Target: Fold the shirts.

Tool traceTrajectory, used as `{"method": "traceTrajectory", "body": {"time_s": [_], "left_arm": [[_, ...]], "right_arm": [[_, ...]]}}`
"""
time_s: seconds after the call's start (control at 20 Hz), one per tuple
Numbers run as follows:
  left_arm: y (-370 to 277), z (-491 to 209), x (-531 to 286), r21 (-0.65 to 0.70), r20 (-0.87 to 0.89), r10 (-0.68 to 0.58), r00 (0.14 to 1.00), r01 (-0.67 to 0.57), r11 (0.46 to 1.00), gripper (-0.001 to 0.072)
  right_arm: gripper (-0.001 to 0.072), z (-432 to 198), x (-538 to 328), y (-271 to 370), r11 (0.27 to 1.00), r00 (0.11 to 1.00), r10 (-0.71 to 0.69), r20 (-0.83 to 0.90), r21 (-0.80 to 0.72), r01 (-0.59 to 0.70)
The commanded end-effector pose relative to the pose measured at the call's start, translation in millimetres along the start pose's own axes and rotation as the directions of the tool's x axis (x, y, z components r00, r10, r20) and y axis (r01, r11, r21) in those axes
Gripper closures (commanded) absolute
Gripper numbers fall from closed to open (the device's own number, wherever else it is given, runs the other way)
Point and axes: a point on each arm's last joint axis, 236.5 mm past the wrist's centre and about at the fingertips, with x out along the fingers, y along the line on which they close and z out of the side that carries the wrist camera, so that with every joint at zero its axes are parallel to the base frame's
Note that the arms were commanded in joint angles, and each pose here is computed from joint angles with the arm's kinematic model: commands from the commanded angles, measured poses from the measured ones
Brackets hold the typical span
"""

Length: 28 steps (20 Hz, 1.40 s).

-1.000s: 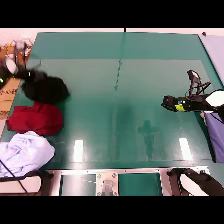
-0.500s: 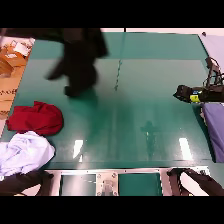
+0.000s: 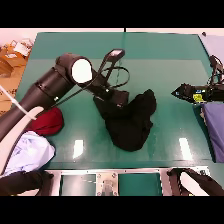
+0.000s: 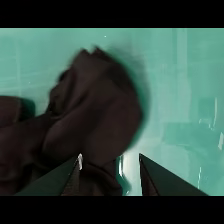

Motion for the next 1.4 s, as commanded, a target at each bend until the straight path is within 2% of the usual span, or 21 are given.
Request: {"method": "traceTrajectory", "body": {"time_s": [0.0, 0.1, 0.25, 0.35, 0.45, 0.55, 0.6, 0.8, 0.85, 0.9, 0.95, 1.0, 1.05, 1.2, 1.35], "left_arm": [[52, -20, -17, -0.084, -0.119, 0.069, 0.991, -0.079, 0.993, 0.0005], [91, -31, -29, -0.153, -0.173, 0.114, 0.978, -0.141, 0.978, 0.0004], [110, -52, -7, -0.223, -0.217, 0.089, 0.972, -0.138, 0.965, 0.0004], [91, -63, 33, -0.274, -0.182, -0.026, 0.983, -0.025, 0.962, 0.0004], [81, -59, 73, -0.341, -0.06, -0.097, 0.993, 0.071, 0.937, 0.0004], [88, -50, 102, -0.391, 0.047, -0.079, 0.996, 0.091, 0.916, 0.0004], [88, -51, 115, -0.377, 0.06, -0.074, 0.995, 0.092, 0.921, 0.0004], [65, -70, 151, -0.336, -0.001, -0.139, 0.99, 0.13, 0.933, 0.0006], [64, -71, 152, -0.339, -0.003, -0.141, 0.99, 0.132, 0.931, 0.0066], [63, -67, 152, -0.349, 0.01, -0.145, 0.989, 0.14, 0.927, 0.0305], [60, -65, 149, -0.343, 0.005, -0.155, 0.988, 0.147, 0.928, 0.0692], [57, -62, 143, -0.328, 0.001, -0.167, 0.986, 0.158, 0.931, 0.0683], [53, -58, 134, -0.317, -0.001, -0.181, 0.984, 0.171, 0.933, 0.0683], [47, -35, 83, -0.24, 0.048, -0.172, 0.984, 0.179, 0.954, 0.0684], [59, -3, -3, -0.21, 0.197, -0.07, 0.978, 0.111, 0.971, 0.0684]], "right_arm": [[0.0287, -1, 1, -13, 0.999, 1.0, -0.018, -0.018, 0.037, 0.018], [0.0288, -1, 10, -28, 0.994, 0.999, -0.022, -0.043, 0.103, 0.026], [0.0288, -12, 46, -41, 0.989, 0.989, 0.002, -0.145, 0.149, 0.02], [0.0288, -20, 78, -46, 0.985, 0.977, 0.043, -0.208, 0.171, -0.007], [0.0287, -31, 108, -47, 0.979, 0.96, 0.095, -0.264, 0.2, -0.042], [0.0287, -40, 134, -41, 0.966, 0.939, 0.168, -0.299, 0.24, -0.096], [0.0287, -43, 144, -37, 0.956, 0.931, 0.202, -0.305, 0.269, -0.12], [0.0289, -55, 174, -13, 0.925, 0.893, 0.309, -0.327, 0.32, -0.203], [0.0295, -56, 179, -10, 0.926, 0.893, 0.308, -0.328, 0.32, -0.202], [0.0372, -56, 182, -10, 0.928, 0.897, 0.302, -0.322, 0.314, -0.2], [0.0497, -54, 183, -11, 0.93, 0.9, 0.299, -0.316, 0.31, -0.2], [0.0652, -52, 182, -10, 0.933, 0.901, 0.299, -0.315, 0.297, -0.205], [0.0692, -50, 180, -9, 0.932, 0.898, 0.305, -0.316, 0.293, -0.214], [0.0694, -33, 158, -2, 0.92, 0.876, 0.356, -0.325, 0.285, -0.268], [0.0694, 18, 103, 30, 0.886, 0.859, 0.453, -0.24, 0.232, -0.402]]}}
